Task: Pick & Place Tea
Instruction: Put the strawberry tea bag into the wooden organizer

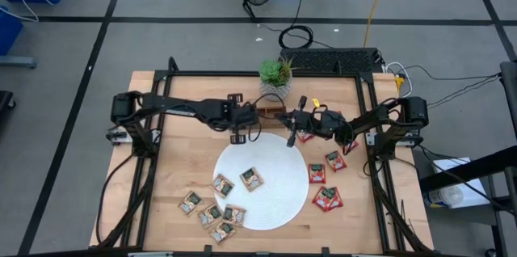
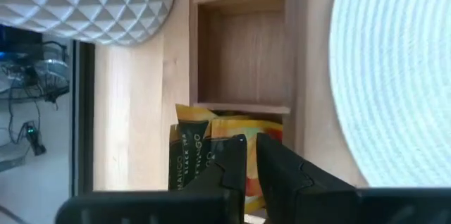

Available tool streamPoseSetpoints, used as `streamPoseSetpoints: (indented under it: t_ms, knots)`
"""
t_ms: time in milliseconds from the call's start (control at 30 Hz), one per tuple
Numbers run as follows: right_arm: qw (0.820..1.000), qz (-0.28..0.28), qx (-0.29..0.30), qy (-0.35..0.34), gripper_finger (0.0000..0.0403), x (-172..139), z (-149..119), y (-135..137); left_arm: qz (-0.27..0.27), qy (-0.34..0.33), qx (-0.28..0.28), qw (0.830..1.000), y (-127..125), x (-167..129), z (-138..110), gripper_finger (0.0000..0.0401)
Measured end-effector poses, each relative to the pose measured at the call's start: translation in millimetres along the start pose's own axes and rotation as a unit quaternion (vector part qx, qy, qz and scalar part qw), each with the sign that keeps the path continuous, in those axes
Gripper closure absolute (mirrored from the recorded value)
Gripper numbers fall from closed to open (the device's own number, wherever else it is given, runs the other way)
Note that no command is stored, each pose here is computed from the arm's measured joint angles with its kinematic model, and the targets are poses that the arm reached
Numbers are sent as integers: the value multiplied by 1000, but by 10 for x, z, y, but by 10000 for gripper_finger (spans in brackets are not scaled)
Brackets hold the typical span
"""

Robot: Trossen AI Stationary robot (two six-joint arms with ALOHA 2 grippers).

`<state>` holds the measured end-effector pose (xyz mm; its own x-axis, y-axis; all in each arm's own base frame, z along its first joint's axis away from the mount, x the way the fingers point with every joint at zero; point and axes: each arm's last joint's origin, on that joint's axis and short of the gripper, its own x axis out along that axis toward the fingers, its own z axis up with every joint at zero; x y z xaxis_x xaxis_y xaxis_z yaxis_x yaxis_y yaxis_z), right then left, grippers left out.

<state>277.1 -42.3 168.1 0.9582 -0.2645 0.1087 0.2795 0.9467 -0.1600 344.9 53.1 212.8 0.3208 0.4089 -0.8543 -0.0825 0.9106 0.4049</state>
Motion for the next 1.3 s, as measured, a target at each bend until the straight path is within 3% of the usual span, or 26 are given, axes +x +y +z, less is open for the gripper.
streamPoseSetpoints:
  t_ms: [267, 400, 600, 867, 967, 1033, 1100, 1133, 1200, 1300]
  knots:
    - [1000, 1, 5, 0, 403, -1, 0, 4, -6, -11, 9, 1000, -35, -56, 11, 361]
    - [1000, 2, 3, 7, 403, -2, -15, 7, -34, -88, -26, 995, 53, -301, 70, 361]
    - [999, 5, -19, 28, 403, -59, -19, 0, -105, -236, -45, 965, 222, -733, -28, 361]
    - [994, -2, -5, 113, 403, -543, 107, -73, -91, -371, -91, 920, 241, -952, -606, 361]
    - [978, 19, -17, 205, 394, -699, 114, -61, -80, -420, -113, 897, 239, -983, -819, 361]
    - [964, 21, -29, 263, 373, -771, 144, -43, -78, -430, -119, 891, 212, -957, -959, 361]
    - [947, 17, -45, 319, 341, -805, 181, -31, -71, -461, -134, 874, 216, -999, -1044, 361]
    - [936, 17, -56, 347, 322, -816, 193, -22, -73, -458, -135, 876, 195, -974, -1102, 361]
    - [911, 16, -73, 407, 283, -839, 200, -27, -69, -481, -141, 863, 194, -992, -1125, 361]
    - [877, 38, -91, 471, 231, -801, 169, -21, -72, -473, -148, 865, 166, -965, -1193, 361]
